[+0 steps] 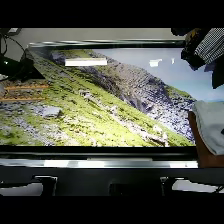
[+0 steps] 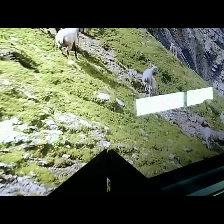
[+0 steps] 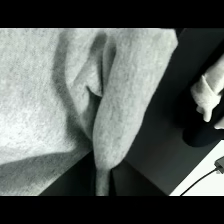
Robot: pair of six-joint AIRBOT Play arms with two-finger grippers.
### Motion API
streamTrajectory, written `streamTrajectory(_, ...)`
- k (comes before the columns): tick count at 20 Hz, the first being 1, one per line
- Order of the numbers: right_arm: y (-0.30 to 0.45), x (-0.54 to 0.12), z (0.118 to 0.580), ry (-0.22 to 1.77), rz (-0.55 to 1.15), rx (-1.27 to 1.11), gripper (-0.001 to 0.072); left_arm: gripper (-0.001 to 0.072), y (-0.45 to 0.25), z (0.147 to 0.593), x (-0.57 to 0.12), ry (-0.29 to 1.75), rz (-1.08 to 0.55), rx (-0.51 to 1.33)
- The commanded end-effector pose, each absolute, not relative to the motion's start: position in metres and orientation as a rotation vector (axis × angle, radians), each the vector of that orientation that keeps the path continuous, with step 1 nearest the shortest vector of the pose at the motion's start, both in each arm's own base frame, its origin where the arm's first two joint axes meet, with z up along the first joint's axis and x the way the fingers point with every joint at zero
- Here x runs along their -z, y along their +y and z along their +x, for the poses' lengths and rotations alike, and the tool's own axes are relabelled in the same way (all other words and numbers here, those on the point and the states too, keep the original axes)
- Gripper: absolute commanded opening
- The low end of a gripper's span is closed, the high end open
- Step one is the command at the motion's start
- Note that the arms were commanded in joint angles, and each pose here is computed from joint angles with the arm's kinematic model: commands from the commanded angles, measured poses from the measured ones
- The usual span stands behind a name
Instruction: Fold the clothes and pants, and hang the long-sleeved shirts on hangers.
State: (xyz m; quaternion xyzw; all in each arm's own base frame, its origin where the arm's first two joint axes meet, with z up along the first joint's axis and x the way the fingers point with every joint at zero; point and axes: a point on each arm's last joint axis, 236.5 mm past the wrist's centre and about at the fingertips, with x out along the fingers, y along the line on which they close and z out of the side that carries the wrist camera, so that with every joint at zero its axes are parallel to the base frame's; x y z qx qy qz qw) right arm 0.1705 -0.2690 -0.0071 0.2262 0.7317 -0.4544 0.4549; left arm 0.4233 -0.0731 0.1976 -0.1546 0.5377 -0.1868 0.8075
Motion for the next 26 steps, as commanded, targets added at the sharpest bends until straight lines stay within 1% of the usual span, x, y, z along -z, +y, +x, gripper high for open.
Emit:
streamTrajectory(1, -0.266, 0.006, 0.163, 1.851, 0.540, 1.110, 0.0051, 0.0018, -0.073, 0.424, -0.197, 1.151, -0.331, 0.399)
streamTrajectory(2, -0.263, 0.005, 0.160, 1.871, 0.540, 1.101, 0.0151, 0.0018, -0.073, 0.424, -0.197, 1.151, -0.331, 0.399)
streamTrajectory(3, -0.261, 0.003, 0.158, 1.887, 0.543, 1.097, 0.0347, 0.0018, -0.073, 0.424, -0.197, 1.151, -0.331, 0.398)
streamTrajectory(4, -0.260, 0.000, 0.157, 1.883, 0.540, 1.095, 0.0461, 0.0018, -0.072, 0.424, -0.196, 1.152, -0.329, 0.394)
streamTrajectory(6, -0.267, -0.011, 0.164, 1.794, 0.515, 1.088, 0.0429, 0.0017, -0.063, 0.425, -0.192, 1.158, -0.308, 0.355)
streamTrajectory(7, -0.271, -0.018, 0.176, 1.704, 0.514, 1.074, 0.0403, 0.0018, -0.056, 0.426, -0.189, 1.163, -0.293, 0.326)
streamTrajectory(8, -0.270, -0.024, 0.196, 1.601, 0.544, 1.025, 0.0402, 0.0017, -0.049, 0.427, -0.186, 1.168, -0.280, 0.293)
streamTrajectory(10, -0.249, -0.038, 0.260, 1.390, 0.622, 0.791, 0.0319, 0.0018, -0.037, 0.428, -0.182, 1.174, -0.252, 0.239)
streamTrajectory(12, -0.206, -0.063, 0.329, 1.226, 0.586, 0.521, 0.0308, 0.0017, -0.026, 0.428, -0.177, 1.182, -0.219, 0.183)
streamTrajectory(14, -0.141, -0.080, 0.372, 1.173, 0.505, 0.302, 0.0294, 0.0017, -0.026, 0.426, -0.172, 1.197, -0.183, 0.161)
streamTrajectory(15, -0.103, -0.084, 0.384, 1.184, 0.452, 0.205, 0.0234, 0.0017, -0.028, 0.424, -0.167, 1.205, -0.167, 0.157)
streamTrajectory(16, -0.064, -0.085, 0.390, 1.208, 0.383, 0.103, 0.0177, 0.0017, -0.031, 0.421, -0.163, 1.206, -0.152, 0.160)
streamTrajectory(18, -0.002, -0.083, 0.388, 1.259, 0.258, -0.049, 0.0116, 0.0017, -0.043, 0.416, -0.152, 1.185, -0.134, 0.174)
streamTrajectory(19, 0.026, -0.084, 0.387, 1.265, 0.202, -0.120, 0.0069, 0.0017, -0.049, 0.413, -0.146, 1.164, -0.126, 0.184)
streamTrajectory(20, 0.050, -0.086, 0.385, 1.267, 0.155, -0.176, 0.0049, 0.0017, -0.054, 0.408, -0.140, 1.149, -0.120, 0.192)
streamTrajectory(23, 0.096, -0.088, 0.375, 1.272, 0.079, -0.282, 0.0045, 0.0018, -0.055, 0.390, -0.122, 1.172, -0.117, 0.189)
streamTrajectory(26, 0.119, -0.088, 0.369, 1.274, 0.040, -0.335, 0.0046, 0.0019, -0.047, 0.380, -0.115, 1.220, -0.090, 0.165)
